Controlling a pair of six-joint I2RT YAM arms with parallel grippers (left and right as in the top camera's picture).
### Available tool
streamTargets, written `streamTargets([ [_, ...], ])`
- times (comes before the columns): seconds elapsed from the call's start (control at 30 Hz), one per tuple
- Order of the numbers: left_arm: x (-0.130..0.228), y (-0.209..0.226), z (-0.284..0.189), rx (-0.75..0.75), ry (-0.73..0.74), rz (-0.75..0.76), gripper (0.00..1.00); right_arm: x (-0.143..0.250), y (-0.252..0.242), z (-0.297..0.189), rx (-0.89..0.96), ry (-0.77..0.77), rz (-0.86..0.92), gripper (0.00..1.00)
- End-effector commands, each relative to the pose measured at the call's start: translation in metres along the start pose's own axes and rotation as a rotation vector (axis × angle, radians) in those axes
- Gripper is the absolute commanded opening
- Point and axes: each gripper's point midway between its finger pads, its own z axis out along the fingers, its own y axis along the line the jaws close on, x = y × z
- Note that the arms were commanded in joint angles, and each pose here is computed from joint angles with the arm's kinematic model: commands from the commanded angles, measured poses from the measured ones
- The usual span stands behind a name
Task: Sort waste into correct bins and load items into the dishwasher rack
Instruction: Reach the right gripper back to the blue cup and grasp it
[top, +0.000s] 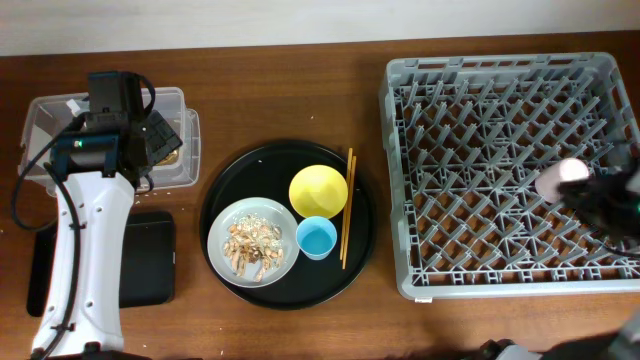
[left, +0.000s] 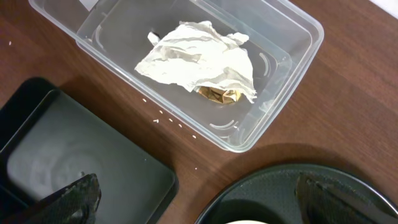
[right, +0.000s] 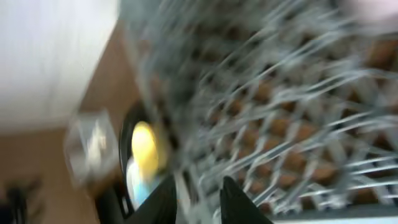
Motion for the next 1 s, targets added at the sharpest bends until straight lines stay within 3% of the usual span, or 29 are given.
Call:
streamTargets([
  [0.0,0.001,0.001,0.002,-0.004,0.005,-0.013,0.99,0.052,0.079,0.023,-0.13,0.141,-0.43,0.38],
  [0.03,0.001,0.001,0.002,-0.004,0.005,-0.013,0.99,0.074,0.102,0.035,-0.176,0.212,-0.544,0.4],
  [0.07,0.001,0.001,0.002,-0.004,0.005,-0.013,0.99,0.108,0.133,0.055,-0.249,0.324,-0.683,0.66],
  [0.1,0.001,0.001,0.002,-0.004,0.005,-0.013,0.99,0.129,0.149,0.068,-0.278,0.392,-0.719,0.75],
  [0.17,0.001,0.001,0.002,-0.004,0.005,-0.013,0.99,0.183,0.187,0.098,-0.377,0.531,-0.89,0.75],
  [0.23,0.001,0.001,0.002,-0.004,0.005,-0.013,0.99,0.217,0.196,0.135,-0.274,0.574,-1.002,0.75],
  [0.33,0.001,0.001,0.002,-0.004,0.005,-0.013,0.99,0.215,0.191,0.189,0.062,0.4,-0.936,0.73],
  [0.37,0.001,0.001,0.002,-0.004,0.005,-0.013,0.99,0.217,0.195,0.201,0.082,0.365,-0.927,0.71],
  [0.4,0.001,0.001,0.002,-0.004,0.005,-0.013,0.99,0.224,0.201,0.214,0.078,0.35,-0.889,0.63],
  [0.53,0.001,0.001,0.002,-0.004,0.005,-0.013,0.99,0.242,0.2,0.249,0.095,0.372,-0.798,0.59],
  [0.63,0.001,0.001,0.002,-0.004,0.005,-0.013,0.99,0.275,0.188,0.279,0.143,0.412,-0.811,0.5],
  [0.83,0.001,0.001,0.002,-0.005,0.005,-0.013,0.99,0.275,0.164,0.274,0.312,0.359,-0.819,0.5],
  [0.97,0.001,0.001,0.002,-0.004,0.005,-0.013,0.99,0.288,0.159,0.269,0.325,0.398,-0.82,0.5],
])
